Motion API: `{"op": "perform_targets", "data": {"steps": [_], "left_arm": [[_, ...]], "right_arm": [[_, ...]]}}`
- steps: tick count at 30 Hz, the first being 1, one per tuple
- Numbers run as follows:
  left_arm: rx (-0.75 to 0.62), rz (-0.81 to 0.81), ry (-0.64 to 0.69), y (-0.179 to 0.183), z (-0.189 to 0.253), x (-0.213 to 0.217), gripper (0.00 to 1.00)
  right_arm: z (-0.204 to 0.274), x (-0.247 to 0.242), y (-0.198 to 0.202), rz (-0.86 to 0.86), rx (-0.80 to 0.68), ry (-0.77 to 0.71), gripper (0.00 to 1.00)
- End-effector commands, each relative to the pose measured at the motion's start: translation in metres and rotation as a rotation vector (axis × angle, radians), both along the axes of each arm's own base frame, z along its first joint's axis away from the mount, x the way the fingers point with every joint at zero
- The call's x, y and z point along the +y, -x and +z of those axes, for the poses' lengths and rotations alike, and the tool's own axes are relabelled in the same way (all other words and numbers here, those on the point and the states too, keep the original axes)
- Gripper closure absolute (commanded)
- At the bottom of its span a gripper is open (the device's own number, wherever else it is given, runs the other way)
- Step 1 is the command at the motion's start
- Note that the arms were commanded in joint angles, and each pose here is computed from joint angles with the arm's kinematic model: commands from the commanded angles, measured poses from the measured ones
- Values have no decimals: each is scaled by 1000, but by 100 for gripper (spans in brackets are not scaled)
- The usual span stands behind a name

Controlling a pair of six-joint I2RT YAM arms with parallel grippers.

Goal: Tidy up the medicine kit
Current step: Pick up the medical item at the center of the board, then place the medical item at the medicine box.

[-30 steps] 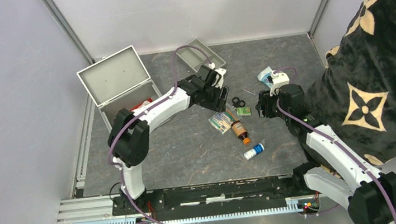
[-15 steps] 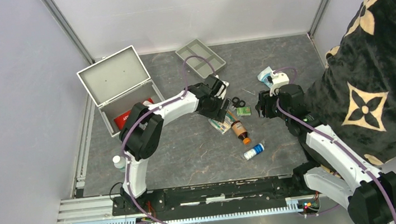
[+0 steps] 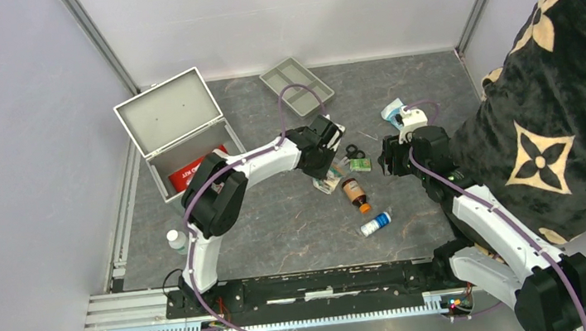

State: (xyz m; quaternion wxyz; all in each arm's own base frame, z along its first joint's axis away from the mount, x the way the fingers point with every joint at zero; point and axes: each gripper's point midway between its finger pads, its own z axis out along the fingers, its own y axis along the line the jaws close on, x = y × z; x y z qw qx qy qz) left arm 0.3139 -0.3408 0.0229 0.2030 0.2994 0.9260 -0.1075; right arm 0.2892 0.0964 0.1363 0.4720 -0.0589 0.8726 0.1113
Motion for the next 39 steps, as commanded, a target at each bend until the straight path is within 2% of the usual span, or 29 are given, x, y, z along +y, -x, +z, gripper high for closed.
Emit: {"op": "perform_targets", "data": {"steps": [1, 7, 13, 17, 21, 25, 27, 33, 39], "left_arm": [[-46, 6, -52, -10, 10, 8, 95], [-129, 67, -47, -24, 50, 13, 98], [-253, 179, 64, -45, 124, 33, 98], [-310, 325, 169, -65, 169, 77, 98], [-357, 572, 283, -84, 200, 153, 98], [-418, 802, 275, -82, 208, 229, 98], [-414, 863, 249, -75, 200, 246, 98], [-353, 973, 154, -61, 158, 274, 97], [-397, 1033, 81, -63, 151, 296, 93]], "right_arm": [[10, 1, -7, -3, -49, -12, 40], [11, 1, -7, -5, -50, -19, 40], [12, 7, -5, 22, -47, -39, 40], [12, 10, -6, 33, -45, -50, 40], [10, 12, -6, 39, -41, -60, 40], [9, 15, -6, 47, -34, -72, 40], [9, 17, -7, 50, -33, -81, 40], [6, 24, -7, 70, -18, -108, 39], [8, 23, -8, 67, -19, -99, 39]]}}
